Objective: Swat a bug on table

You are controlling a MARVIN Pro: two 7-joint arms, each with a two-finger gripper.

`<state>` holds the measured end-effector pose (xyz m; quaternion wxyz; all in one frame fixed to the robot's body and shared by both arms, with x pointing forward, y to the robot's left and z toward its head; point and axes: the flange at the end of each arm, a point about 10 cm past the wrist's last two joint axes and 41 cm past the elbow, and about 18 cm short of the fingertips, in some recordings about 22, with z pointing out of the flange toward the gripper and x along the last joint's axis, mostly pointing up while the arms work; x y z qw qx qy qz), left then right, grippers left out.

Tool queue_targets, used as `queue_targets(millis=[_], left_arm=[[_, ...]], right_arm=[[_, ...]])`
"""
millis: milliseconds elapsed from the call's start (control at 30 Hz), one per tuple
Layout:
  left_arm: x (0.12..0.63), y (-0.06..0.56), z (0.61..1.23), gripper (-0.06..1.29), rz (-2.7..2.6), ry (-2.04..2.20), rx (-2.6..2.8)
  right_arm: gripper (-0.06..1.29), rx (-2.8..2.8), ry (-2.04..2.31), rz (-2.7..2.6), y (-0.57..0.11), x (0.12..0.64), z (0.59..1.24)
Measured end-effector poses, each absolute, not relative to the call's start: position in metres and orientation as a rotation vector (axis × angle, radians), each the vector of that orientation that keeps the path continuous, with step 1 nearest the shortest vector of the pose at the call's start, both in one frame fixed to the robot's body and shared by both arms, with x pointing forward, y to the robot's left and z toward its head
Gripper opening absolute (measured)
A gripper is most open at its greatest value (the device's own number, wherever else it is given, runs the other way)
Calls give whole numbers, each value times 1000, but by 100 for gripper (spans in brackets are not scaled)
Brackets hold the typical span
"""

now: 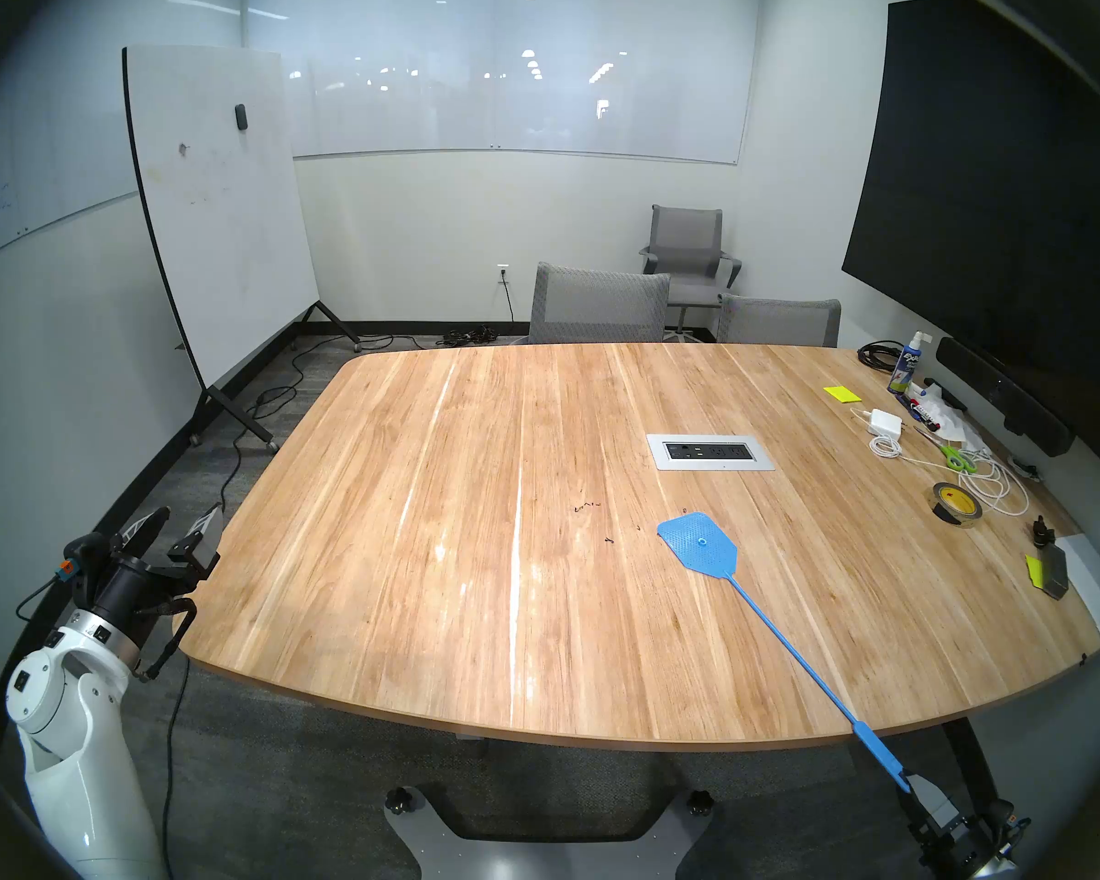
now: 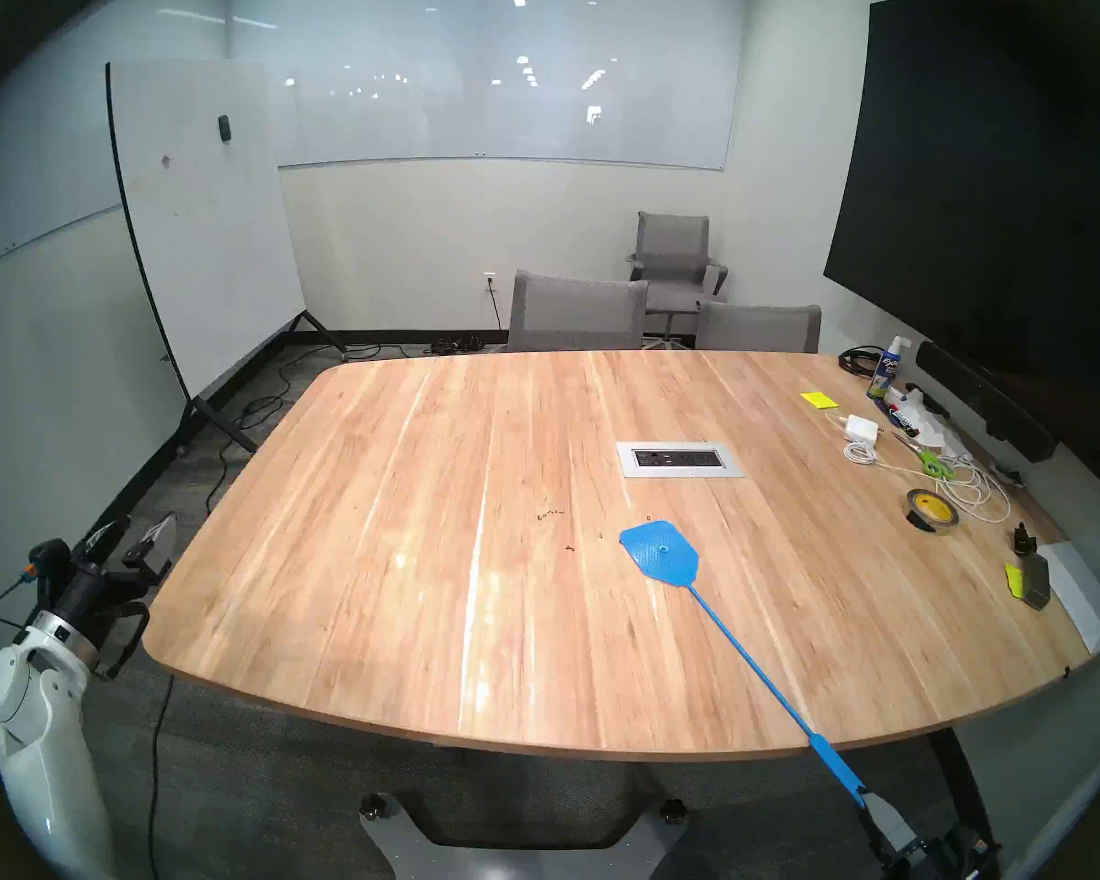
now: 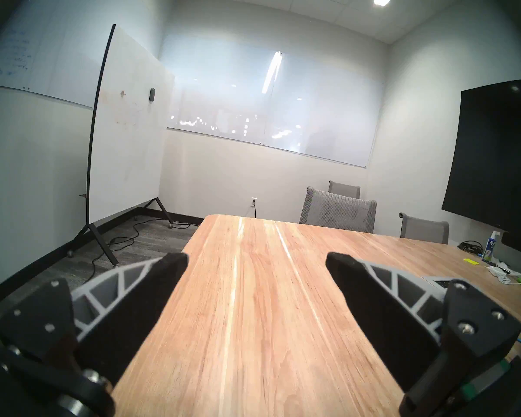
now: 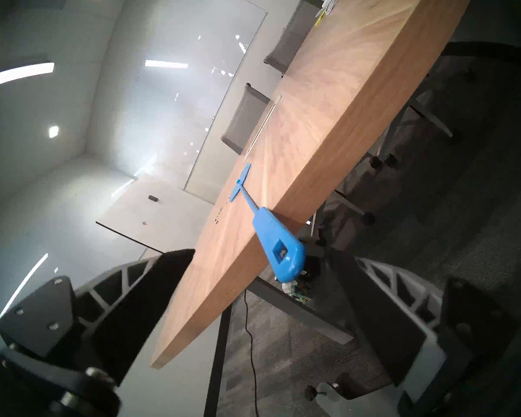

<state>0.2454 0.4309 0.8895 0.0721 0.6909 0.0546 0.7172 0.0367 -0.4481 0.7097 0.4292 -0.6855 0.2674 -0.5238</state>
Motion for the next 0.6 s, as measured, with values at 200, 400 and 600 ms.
queue_targets(millis=[200, 400, 600], left_arm=[[245, 431, 889, 125, 2155, 165, 2077], [245, 431, 889, 125, 2154, 165, 2077], [245, 431, 889, 125, 2154, 166, 2077]], right_arm=[[123, -1706, 664, -1309, -450, 43, 711], [123, -1705, 659, -1315, -451, 45, 711], [123, -1703, 648, -1325, -452, 46, 713]])
